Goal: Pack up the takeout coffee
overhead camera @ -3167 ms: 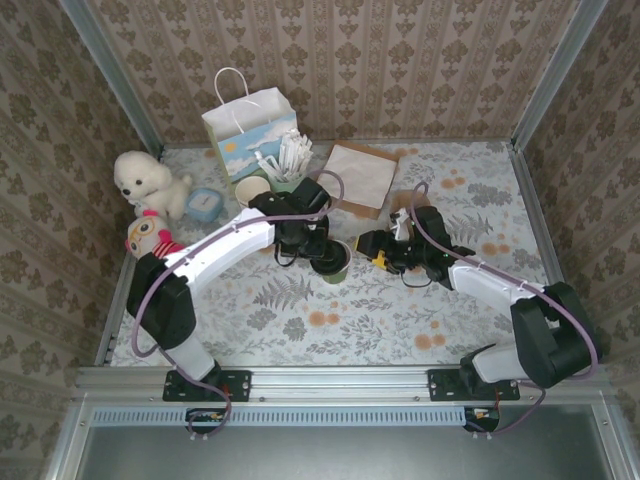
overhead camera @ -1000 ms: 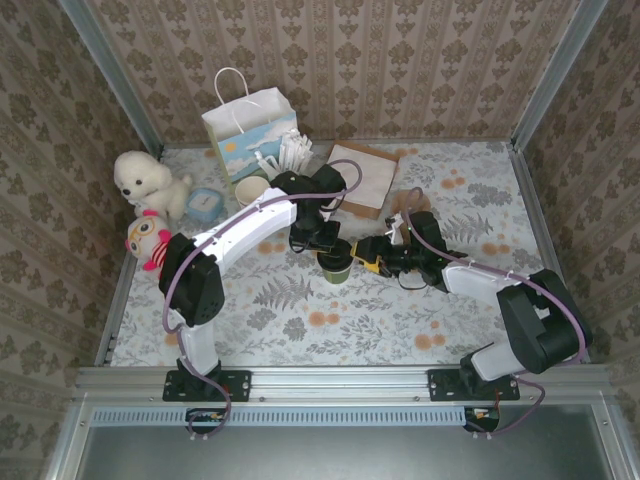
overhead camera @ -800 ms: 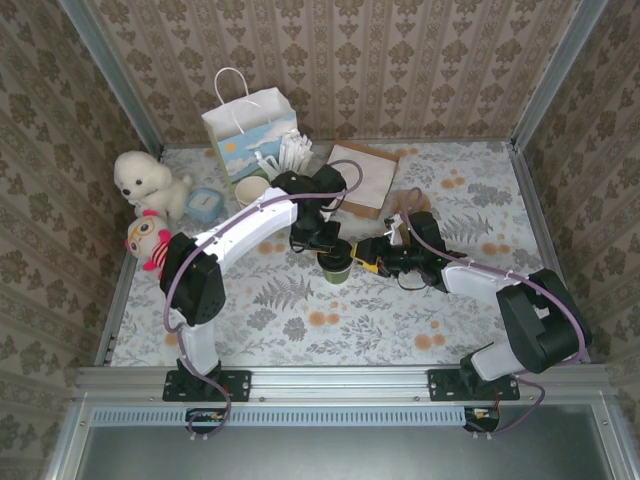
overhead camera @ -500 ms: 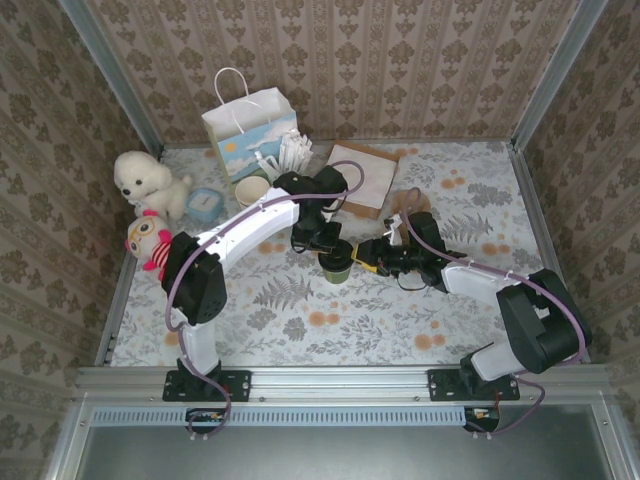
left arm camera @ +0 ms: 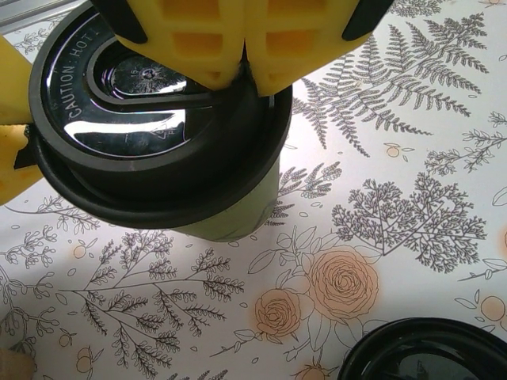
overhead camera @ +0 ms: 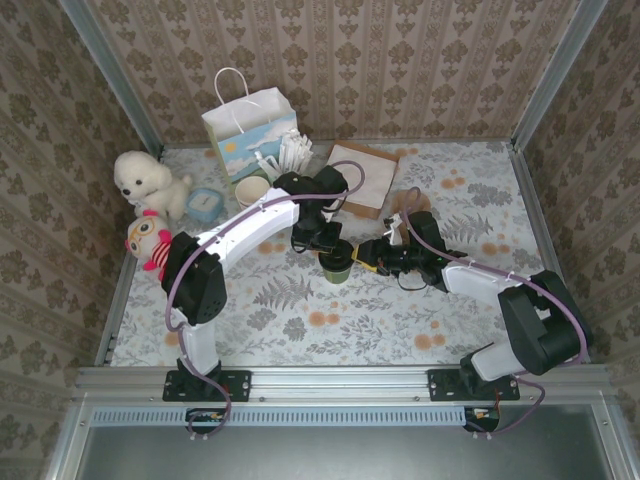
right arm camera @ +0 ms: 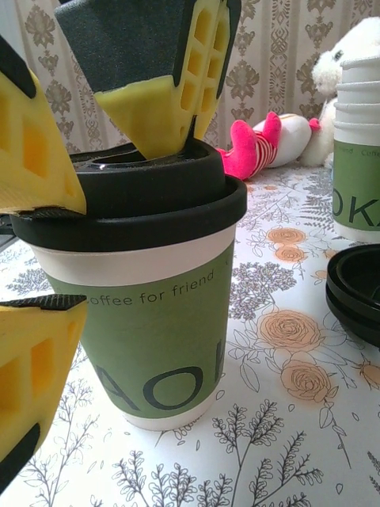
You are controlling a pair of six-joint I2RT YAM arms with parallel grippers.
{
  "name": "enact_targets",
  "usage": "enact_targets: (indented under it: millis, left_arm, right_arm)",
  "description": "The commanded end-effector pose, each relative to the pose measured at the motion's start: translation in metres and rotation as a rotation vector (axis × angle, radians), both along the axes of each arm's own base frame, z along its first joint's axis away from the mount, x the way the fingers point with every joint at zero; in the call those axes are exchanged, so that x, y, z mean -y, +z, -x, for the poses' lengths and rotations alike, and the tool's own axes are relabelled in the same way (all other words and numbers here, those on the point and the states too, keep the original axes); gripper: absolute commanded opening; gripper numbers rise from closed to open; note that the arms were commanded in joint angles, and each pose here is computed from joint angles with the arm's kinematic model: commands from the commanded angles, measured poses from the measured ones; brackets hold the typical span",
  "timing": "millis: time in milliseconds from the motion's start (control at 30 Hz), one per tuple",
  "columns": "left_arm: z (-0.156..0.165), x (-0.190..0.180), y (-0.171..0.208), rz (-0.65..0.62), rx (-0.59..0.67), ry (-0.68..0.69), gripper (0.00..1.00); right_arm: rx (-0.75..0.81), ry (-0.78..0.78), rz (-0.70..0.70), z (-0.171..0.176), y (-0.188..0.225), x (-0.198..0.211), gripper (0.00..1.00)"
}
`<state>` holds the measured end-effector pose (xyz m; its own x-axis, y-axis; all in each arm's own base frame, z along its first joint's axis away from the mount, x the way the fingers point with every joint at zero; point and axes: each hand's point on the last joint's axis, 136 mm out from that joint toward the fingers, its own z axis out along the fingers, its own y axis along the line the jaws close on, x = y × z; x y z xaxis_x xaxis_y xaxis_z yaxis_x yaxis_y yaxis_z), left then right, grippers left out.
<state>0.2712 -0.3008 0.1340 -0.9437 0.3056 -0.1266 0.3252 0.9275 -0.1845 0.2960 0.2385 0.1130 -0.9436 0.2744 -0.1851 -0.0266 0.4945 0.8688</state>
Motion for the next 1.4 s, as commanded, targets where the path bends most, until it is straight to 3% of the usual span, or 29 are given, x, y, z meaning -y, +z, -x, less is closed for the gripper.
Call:
enact_targets:
  millis: [0, 900, 1367]
  left_arm:
    - [0.022, 0.006, -0.028, -0.011, -0.09, -0.045, 0.0]
    - [0.036, -0.004, -0.058, -0.051, -0.117, -0.05, 0.0]
    - [0.04, -0.042, -0.106, -0.147, -0.002, -0.031, 0.0]
  right_arm:
    - [-0.158, -0.027, 0.155, 0.025, -0.05, 0.018, 0.32]
    - [-0.165, -0.022, 0.275, 0.033, -0.074, 0.027, 0.31]
    - [-0.123, -0.044, 0.487, 0.04, -0.112, 0.058, 0.32]
